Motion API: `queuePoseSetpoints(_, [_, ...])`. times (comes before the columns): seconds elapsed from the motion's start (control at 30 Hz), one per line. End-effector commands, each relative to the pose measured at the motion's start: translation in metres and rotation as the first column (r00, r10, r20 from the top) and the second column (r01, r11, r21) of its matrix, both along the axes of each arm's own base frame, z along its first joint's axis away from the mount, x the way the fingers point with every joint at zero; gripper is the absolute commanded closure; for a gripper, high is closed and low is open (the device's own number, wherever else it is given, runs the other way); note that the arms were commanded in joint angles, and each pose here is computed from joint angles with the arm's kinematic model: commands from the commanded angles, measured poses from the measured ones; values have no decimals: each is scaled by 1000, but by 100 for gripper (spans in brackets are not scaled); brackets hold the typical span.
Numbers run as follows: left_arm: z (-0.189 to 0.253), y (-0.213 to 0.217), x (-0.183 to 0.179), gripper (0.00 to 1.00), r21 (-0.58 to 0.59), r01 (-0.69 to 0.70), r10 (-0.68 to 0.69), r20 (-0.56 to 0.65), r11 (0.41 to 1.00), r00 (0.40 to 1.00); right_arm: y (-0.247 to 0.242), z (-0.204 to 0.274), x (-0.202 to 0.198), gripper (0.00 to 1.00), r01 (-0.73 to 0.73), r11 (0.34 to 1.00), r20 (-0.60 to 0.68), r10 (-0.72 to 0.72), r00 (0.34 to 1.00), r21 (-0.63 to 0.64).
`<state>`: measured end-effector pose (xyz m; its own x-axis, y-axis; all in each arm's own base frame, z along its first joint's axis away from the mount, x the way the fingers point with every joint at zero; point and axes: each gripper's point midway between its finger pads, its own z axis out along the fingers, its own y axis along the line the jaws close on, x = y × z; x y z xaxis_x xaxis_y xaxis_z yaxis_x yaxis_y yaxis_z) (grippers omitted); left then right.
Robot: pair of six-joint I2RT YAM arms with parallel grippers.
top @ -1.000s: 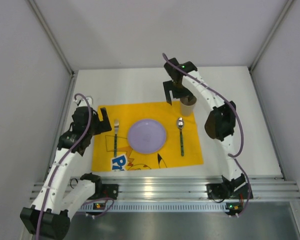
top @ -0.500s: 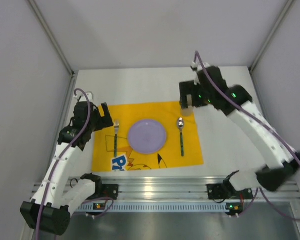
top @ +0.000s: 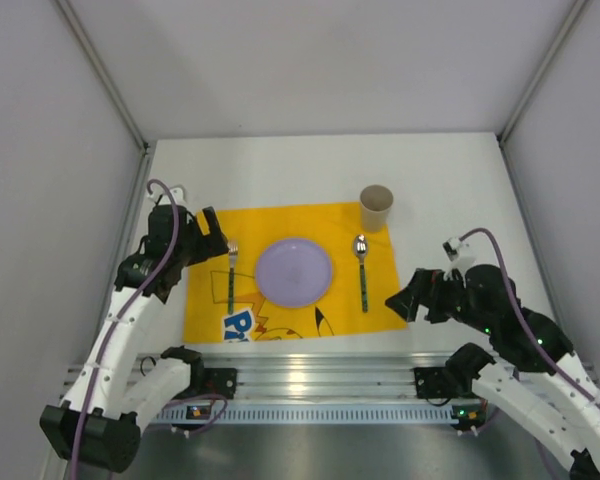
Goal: Set the dinner table for one person
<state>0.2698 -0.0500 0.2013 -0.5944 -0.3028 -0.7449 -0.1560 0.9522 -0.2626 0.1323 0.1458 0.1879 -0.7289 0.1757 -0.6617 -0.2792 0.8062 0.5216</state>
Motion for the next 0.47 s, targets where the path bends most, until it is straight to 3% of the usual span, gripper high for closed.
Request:
queuePoseSetpoints(0.0, [9, 18, -9, 1, 95, -30, 28, 20, 995, 999, 0, 34, -15, 0, -7, 990, 69, -3, 998, 141])
queuePoseSetpoints(0.27, [26, 30, -19, 1, 111, -75, 65, 92, 991, 994, -11, 38, -29, 0, -2, 986, 85, -12, 996, 167])
queuePoseSetpoints(0.37, [29, 30, -21, 2, 106, -76, 65, 101, 991, 993, 6, 45, -40, 0, -140, 971, 120, 118, 986, 196])
queuePoseSetpoints(0.43, [32, 32, -21, 2, 108, -87, 76, 107, 990, 991, 8, 47, -39, 0, -150, 971, 111, 131, 985, 186])
